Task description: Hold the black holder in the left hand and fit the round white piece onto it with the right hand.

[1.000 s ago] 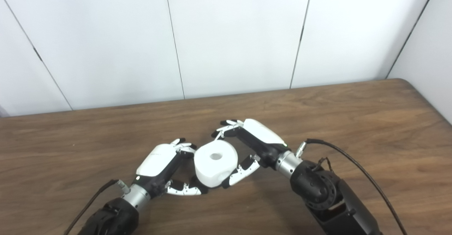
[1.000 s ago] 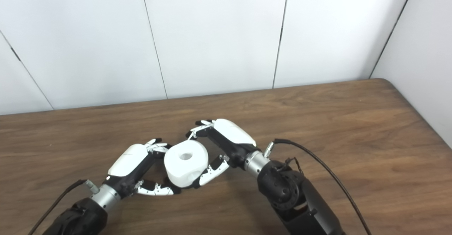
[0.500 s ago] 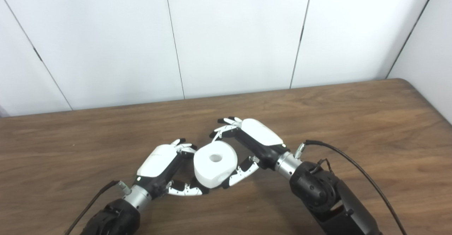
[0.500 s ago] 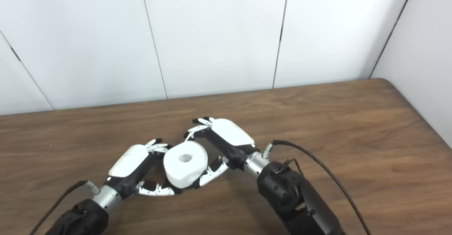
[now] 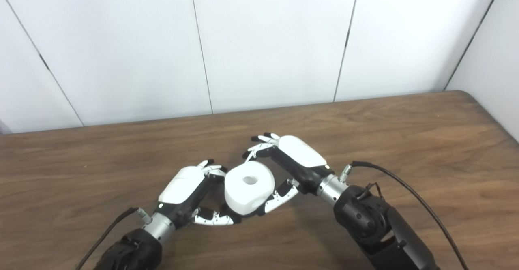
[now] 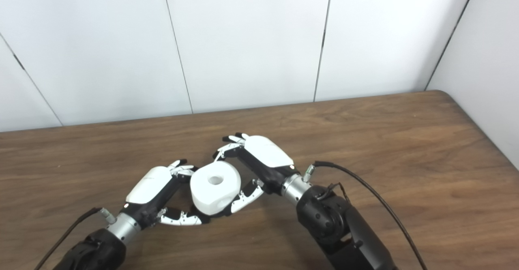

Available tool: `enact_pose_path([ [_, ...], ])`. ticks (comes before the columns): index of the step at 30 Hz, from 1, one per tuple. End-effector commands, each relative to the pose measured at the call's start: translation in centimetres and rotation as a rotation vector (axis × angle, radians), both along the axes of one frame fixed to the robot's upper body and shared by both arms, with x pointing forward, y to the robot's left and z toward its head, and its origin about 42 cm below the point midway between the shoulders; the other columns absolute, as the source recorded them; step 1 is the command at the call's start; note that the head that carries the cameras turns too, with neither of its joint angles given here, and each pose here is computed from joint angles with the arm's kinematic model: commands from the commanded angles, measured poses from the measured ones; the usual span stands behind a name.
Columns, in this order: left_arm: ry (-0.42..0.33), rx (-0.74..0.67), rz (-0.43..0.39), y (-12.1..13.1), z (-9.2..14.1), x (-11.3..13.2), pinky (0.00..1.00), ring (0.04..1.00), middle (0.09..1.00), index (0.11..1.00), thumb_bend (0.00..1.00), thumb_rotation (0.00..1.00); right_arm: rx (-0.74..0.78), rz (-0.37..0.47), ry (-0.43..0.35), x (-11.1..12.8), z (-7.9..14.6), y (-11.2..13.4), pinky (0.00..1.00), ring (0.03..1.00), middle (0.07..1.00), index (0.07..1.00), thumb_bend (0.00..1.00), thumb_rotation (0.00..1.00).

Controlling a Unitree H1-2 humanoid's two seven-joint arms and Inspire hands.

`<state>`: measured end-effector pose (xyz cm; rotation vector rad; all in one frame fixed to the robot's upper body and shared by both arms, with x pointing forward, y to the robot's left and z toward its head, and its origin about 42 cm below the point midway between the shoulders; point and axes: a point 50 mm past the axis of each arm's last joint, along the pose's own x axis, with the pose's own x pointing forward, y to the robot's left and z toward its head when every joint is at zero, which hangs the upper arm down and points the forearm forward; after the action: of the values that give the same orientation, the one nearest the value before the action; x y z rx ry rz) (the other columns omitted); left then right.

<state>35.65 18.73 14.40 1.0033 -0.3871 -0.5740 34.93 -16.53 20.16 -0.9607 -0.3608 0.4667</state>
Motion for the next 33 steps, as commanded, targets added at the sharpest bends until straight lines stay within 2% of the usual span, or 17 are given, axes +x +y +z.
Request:
enact_pose_path([
  [1, 0.019, 0.036, -0.054, -0.9, -0.1, -0.7, 0.97, 0.85, 0.681, 0.482, 0.52, 0.06, -0.032, -0.027, -0.023, 0.4, 0.5, -0.6, 1.0, 0.928, 0.765, 0.481, 0.52, 0.14],
  [11, 0.021, 0.028, -0.052, -1.0, -0.1, -0.8, 0.97, 0.849, 0.677, 0.482, 0.52, 0.06, -0.068, -0.054, -0.007, 0.6, 0.3, -0.5, 1.0, 0.914, 0.758, 0.48, 0.52, 0.14],
  [20, 0.021, 0.033, -0.045, -0.9, 0.1, -0.8, 0.98, 0.852, 0.68, 0.482, 0.52, 0.05, -0.109, -0.037, 0.005, 0.2, 0.4, -0.3, 1.0, 0.896, 0.746, 0.479, 0.52, 0.14],
  [23, 0.017, 0.035, -0.045, -0.9, 0.2, -0.8, 0.97, 0.85, 0.68, 0.482, 0.52, 0.05, -0.153, -0.015, 0.017, -0.1, 0.8, -0.1, 1.0, 0.904, 0.781, 0.488, 0.52, 0.16],
  [24, 0.015, 0.037, -0.046, -0.9, 0.2, -0.8, 0.97, 0.849, 0.679, 0.482, 0.52, 0.06, -0.163, -0.006, 0.024, -0.3, 0.9, -0.1, 0.99, 0.906, 0.793, 0.553, 0.73, 0.25],
  [26, 0.014, 0.037, -0.046, -0.9, 0.1, -0.7, 0.96, 0.848, 0.679, 0.482, 0.52, 0.06, -0.164, 0.003, 0.035, -0.6, 1.0, -0.1, 0.96, 0.912, 0.82, 0.687, 0.93, 0.36],
  [29, 0.017, 0.038, -0.047, -0.9, 0.1, -0.7, 0.96, 0.848, 0.68, 0.482, 0.52, 0.05, -0.153, 0.005, 0.037, -1.1, 1.1, -0.1, 0.93, 0.927, 0.849, 0.785, 0.98, 0.38],
  [33, 0.018, 0.035, -0.046, -0.9, 0.1, -0.7, 0.96, 0.848, 0.68, 0.482, 0.52, 0.05, -0.115, -0.004, 0.019, -1.5, 1.1, -0.2, 0.89, 0.933, 0.864, 0.84, 0.99, 0.35],
])
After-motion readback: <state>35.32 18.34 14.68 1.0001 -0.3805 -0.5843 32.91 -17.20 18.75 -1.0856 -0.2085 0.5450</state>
